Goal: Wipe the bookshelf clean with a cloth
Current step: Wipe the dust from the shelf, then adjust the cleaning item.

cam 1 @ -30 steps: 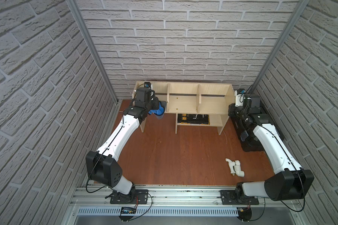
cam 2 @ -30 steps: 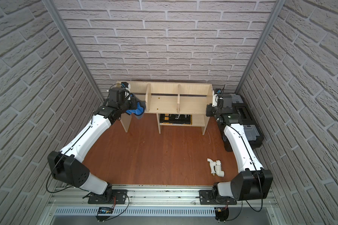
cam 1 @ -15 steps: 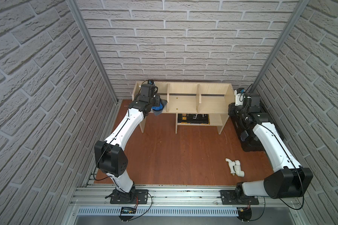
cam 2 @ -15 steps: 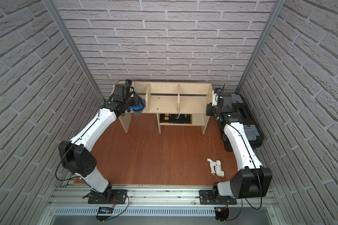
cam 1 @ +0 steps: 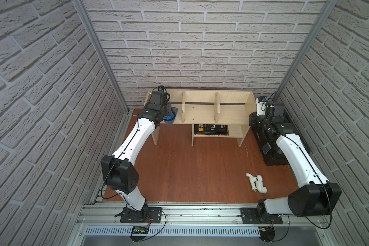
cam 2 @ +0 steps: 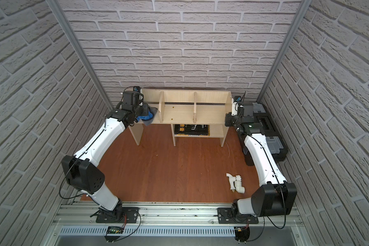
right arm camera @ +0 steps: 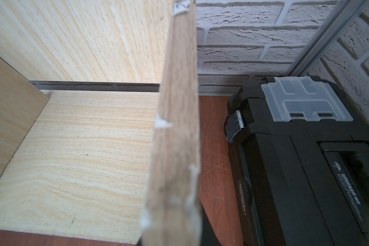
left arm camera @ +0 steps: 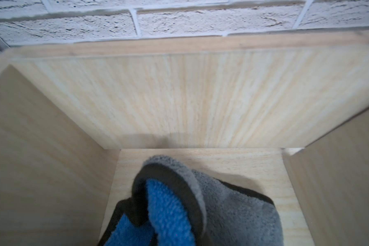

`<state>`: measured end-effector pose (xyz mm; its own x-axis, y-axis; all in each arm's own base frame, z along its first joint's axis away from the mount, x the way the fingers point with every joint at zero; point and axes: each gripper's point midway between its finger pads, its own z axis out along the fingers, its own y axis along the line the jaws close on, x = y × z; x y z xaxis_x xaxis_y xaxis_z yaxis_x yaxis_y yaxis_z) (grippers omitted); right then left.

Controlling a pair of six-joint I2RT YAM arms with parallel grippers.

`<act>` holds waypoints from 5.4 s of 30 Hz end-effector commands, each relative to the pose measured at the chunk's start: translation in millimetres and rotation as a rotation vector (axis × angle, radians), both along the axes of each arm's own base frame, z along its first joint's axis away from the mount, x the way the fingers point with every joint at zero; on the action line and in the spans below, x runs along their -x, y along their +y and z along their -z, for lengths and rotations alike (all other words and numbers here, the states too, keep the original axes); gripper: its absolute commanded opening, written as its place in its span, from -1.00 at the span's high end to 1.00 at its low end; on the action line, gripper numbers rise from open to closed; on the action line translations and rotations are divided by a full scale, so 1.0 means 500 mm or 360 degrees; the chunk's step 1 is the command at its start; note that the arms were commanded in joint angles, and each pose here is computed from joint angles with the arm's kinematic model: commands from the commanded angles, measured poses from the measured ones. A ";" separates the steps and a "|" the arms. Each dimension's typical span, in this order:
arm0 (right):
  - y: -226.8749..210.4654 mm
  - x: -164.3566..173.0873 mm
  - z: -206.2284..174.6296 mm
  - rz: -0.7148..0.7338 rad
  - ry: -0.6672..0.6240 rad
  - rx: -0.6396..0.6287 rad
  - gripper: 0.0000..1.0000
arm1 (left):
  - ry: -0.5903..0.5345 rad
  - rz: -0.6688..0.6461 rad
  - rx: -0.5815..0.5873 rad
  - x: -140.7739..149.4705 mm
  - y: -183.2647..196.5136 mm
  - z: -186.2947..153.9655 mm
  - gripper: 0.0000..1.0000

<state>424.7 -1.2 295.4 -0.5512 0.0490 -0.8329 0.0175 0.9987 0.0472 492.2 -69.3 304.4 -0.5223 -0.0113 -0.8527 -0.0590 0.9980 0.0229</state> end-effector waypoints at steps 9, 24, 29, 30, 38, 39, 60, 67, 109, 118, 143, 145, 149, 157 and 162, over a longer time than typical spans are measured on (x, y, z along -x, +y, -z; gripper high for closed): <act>0.140 0.023 -0.002 -0.0422 0.0017 -0.0442 0.95 | -0.0051 0.0123 -0.0121 0.006 -0.062 -0.025 1.00; 0.143 0.020 -0.011 -0.0432 0.0013 -0.0454 0.78 | -0.0068 0.0029 -0.0119 0.033 -0.021 -0.062 1.00; 0.123 0.018 -0.026 -0.0342 -0.0005 -0.0411 0.19 | -0.0302 0.0095 -0.0160 0.065 -0.074 -0.188 1.00; 0.119 0.020 -0.027 -0.0324 -0.0002 -0.0401 0.14 | -0.0324 0.0098 -0.0147 0.071 -0.075 -0.204 1.00; 0.084 0.040 -0.080 -0.0194 -0.0095 -0.0313 -0.26 | -0.0506 0.0103 -0.0178 0.136 -0.074 -0.301 1.00; 0.083 0.041 -0.083 -0.0189 -0.0098 -0.0310 -0.26 | -0.0533 0.0120 -0.0158 0.144 -0.080 -0.314 1.00; 0.069 0.005 -0.045 -0.0162 -0.0036 -0.0457 0.95 | -0.0267 0.0667 -0.0217 0.032 -0.448 -0.147 1.00; 0.081 0.006 -0.050 -0.0232 -0.0045 -0.0481 0.95 | -0.0136 0.0464 -0.0420 -0.009 -0.398 -0.069 1.00; 0.094 0.020 -0.066 -0.0271 -0.0090 -0.0537 0.95 | -0.0063 0.0380 -0.0278 -0.024 -0.346 -0.029 1.00; 0.103 0.019 -0.061 -0.0298 -0.0101 -0.0578 0.95 | -0.0112 0.0438 -0.0200 -0.025 -0.356 -0.025 1.00; 0.034 0.069 -0.143 -0.0001 -0.0170 -0.0266 -0.46 | -0.0424 0.0581 -0.0188 0.061 -0.414 -0.200 1.00; 0.031 0.090 -0.175 0.0031 -0.0206 -0.0206 -0.66 | -0.0495 0.0594 -0.0155 0.088 -0.405 -0.244 1.00; 0.088 0.142 -0.229 -0.0062 -0.0267 -0.0228 -0.72 | -0.0687 0.0629 -0.0008 0.167 -0.367 -0.315 1.00; 0.382 0.266 -0.359 -0.1039 -0.0563 -0.1074 -0.74 | -0.0872 0.0972 0.0827 0.319 -0.307 -0.374 1.00; 0.485 0.344 -0.408 -0.1405 -0.0685 -0.1247 -0.83 | -0.0964 0.1223 0.1220 0.407 -0.299 -0.402 1.00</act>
<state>283.1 214.0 453.2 -0.3957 0.3003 -0.8679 -0.6573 0.5675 0.4960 324.6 -198.6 468.2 -0.1163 -0.3334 -0.9356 0.5609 0.7553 -0.3389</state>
